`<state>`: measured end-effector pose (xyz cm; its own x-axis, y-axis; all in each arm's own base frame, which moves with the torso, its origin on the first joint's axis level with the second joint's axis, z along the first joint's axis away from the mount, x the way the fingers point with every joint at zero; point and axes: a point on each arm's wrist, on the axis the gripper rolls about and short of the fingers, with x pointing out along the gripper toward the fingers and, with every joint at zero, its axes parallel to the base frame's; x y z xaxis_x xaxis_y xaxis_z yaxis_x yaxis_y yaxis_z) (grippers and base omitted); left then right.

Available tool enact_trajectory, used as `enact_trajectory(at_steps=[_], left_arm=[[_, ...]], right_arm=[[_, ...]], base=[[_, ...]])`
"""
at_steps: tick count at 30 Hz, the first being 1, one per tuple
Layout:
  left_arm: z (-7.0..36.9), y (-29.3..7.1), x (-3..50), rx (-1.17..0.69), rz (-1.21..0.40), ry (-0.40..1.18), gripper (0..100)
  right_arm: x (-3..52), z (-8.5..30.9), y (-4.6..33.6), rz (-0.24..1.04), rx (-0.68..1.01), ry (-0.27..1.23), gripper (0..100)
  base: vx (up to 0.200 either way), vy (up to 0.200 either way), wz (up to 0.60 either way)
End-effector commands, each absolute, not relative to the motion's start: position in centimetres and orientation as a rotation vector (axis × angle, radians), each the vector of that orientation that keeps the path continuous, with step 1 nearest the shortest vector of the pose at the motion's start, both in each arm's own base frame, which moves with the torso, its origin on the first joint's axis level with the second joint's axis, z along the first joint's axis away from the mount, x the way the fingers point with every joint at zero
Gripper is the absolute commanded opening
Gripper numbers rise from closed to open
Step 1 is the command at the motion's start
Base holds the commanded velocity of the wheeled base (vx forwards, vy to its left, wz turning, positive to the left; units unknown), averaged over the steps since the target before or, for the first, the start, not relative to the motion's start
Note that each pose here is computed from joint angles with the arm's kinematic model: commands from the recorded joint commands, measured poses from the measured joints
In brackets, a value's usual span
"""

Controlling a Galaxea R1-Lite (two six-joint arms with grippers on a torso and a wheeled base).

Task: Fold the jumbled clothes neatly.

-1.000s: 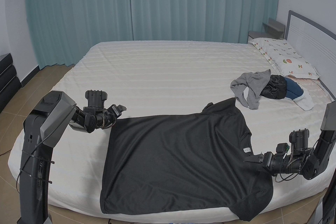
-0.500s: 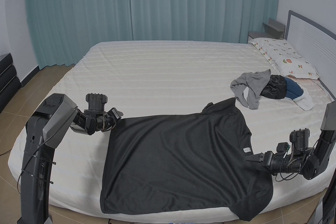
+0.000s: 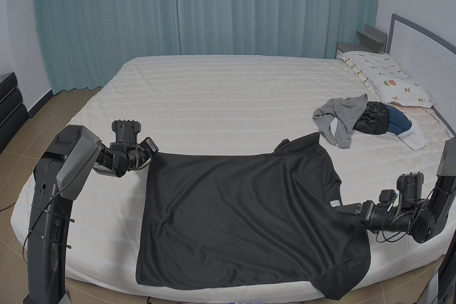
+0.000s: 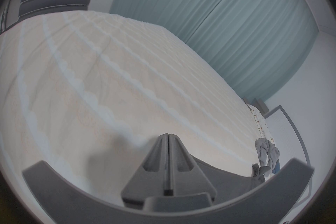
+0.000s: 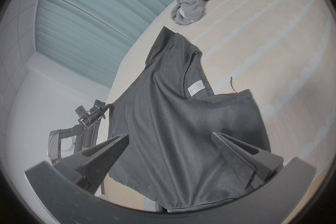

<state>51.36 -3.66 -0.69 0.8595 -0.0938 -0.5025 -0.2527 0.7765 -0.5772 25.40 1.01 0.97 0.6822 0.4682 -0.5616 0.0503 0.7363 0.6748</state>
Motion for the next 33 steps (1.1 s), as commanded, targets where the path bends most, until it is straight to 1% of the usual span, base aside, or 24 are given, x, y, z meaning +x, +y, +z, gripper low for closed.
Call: enact_trajectory(at_steps=[1, 2, 4, 9, 13, 17, 18, 20, 24, 25, 27, 28, 29, 31, 33], left_arm=[[0.0, -3.1, 51.8, -0.686, 0.106, 0.500, 0], [0.0, -3.1, 51.8, -0.686, 0.106, 0.500, 0], [0.9, -2.4, 52.3, -0.686, 0.135, 0.451, 0], [0.8, -1.6, 52.6, -0.686, 0.164, 0.428, 0], [1.6, -0.5, 53.0, -0.689, 0.190, 0.390, 0], [1.3, -0.4, 53.0, -0.689, 0.194, 0.393, 0], [1.4, -0.4, 53.0, -0.688, 0.195, 0.391, 0], [1.4, -0.2, 53.0, -0.689, 0.198, 0.390, 0], [1.6, 0.1, 52.9, -0.708, 0.209, 0.383, 0], [1.6, 0.1, 52.9, -0.710, 0.210, 0.383, 0], [1.7, 0.1, 52.9, -0.724, 0.216, 0.382, 0], [1.7, 0.1, 52.9, -0.722, 0.217, 0.383, 0], [1.6, 0.1, 52.8, -0.723, 0.218, 0.386, 0], [1.6, 0.1, 52.8, -0.723, 0.219, 0.388, 0], [1.5, 0.1, 52.7, -0.724, 0.221, 0.393, 0]], right_arm=[[25.6, 1.0, 0.8, 0.246, 0.719, 0.787, 100], [25.6, 1.0, 0.8, 0.246, 0.719, 0.787, 100], [25.8, 1.1, 0.7, 0.243, 0.720, 0.780, 100], [25.9, 1.1, 0.5, 0.228, 0.717, 0.769, 100], [26.7, 1.2, 0.4, 0.175, 0.699, 0.737, 100], [28.3, 0.8, 0.2, 0.140, 0.699, 0.707, 100], [29.8, 0.8, 0.1, 0.092, 0.694, 0.663, 100], [31.3, 0.7, -0.1, 0.057, 0.679, 0.625, 100], [34.8, 0.7, -0.2, 0.043, 0.656, 0.552, 100], [34.9, 0.7, -0.2, 0.044, 0.655, 0.549, 100], [37.6, 0.2, -0.1, 0.048, 0.654, 0.551, 100], [37.8, 0.1, -0.1, 0.048, 0.654, 0.556, 100], [39.2, -0.5, 0.1, 0.048, 0.652, 0.573, 100], [39.9, -0.8, 0.3, 0.053, 0.651, 0.578, 100], [42.4, -1.4, 1.3, 0.084, 0.645, 0.576, 100]], base=[[0.000, 0.000, 0.00], [0.000, 0.000, 0.00], [0.000, 0.000, 0.00], [0.000, 0.000, 0.00], [0.000, 0.000, 0.00], [0.000, 0.000, 0.00], [0.000, 0.000, 0.00], [0.000, 0.000, 0.00], [0.000, 0.000, 0.00], [0.000, 0.000, 0.00], [0.000, 0.000, 0.00], [0.000, 0.000, 0.00], [0.000, 0.000, 0.00], [0.000, 0.000, 0.00], [0.000, 0.000, 0.00]])
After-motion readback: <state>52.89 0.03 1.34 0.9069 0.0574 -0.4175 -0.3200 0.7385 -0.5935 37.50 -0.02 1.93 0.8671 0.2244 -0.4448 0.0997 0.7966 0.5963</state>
